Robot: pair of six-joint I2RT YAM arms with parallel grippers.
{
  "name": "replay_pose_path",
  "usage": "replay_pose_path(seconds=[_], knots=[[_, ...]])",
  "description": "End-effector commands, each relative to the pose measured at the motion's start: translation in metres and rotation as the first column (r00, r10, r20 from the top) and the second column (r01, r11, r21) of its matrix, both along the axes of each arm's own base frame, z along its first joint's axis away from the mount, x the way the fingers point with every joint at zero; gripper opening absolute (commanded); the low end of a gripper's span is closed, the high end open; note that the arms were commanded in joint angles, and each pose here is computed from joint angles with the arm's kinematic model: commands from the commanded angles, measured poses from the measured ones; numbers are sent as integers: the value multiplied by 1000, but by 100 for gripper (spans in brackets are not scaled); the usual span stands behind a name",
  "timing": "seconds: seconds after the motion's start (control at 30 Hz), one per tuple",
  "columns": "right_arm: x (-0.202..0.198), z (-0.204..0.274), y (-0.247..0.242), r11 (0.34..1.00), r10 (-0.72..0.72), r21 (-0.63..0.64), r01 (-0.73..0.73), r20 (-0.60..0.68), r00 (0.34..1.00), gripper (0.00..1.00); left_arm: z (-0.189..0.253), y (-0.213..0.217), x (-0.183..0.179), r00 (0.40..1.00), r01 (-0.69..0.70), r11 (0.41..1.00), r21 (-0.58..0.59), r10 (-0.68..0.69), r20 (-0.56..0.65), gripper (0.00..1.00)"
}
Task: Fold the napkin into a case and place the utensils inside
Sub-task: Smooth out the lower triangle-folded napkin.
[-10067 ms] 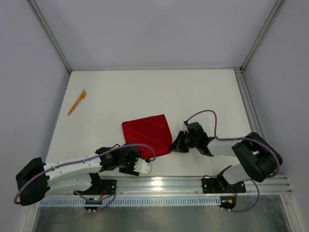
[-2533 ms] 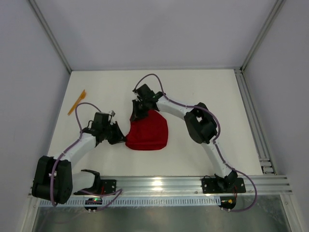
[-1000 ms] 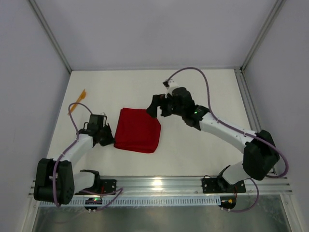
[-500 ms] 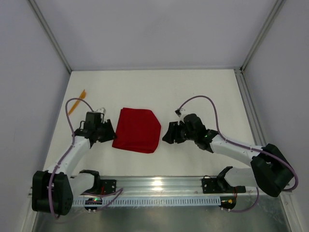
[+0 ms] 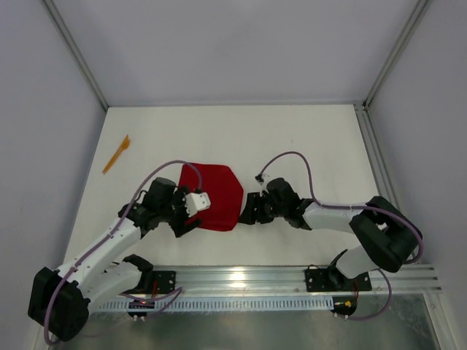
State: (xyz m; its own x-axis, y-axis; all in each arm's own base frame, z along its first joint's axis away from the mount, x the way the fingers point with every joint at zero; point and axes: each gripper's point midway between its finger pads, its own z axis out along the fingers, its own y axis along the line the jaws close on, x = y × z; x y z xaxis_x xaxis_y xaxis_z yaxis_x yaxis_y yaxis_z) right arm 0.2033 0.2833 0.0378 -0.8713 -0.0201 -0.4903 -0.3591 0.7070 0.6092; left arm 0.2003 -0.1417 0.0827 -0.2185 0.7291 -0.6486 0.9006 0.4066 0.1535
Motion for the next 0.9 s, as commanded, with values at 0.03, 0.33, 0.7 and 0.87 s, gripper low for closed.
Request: replay_pose_path(seconds=[0.03,0.33,0.7,0.87], knots=[[8,13,25,993,37,115,-39,16,999,61,-24,13,-1,941,298,934,198,-323,106,85],[29,6,10,983,-77,166,82,-34,996,61,-74,40,-18,867,455,811,367,-498,27,81],[79,-9,14,968,-160,170,183,-141,977,65,-85,38,-14,855,463,802,377,-517,49,25],[97,-18,23,938,-214,233,257,-196,957,65,-85,36,-20,824,504,778,375,-564,62,0]])
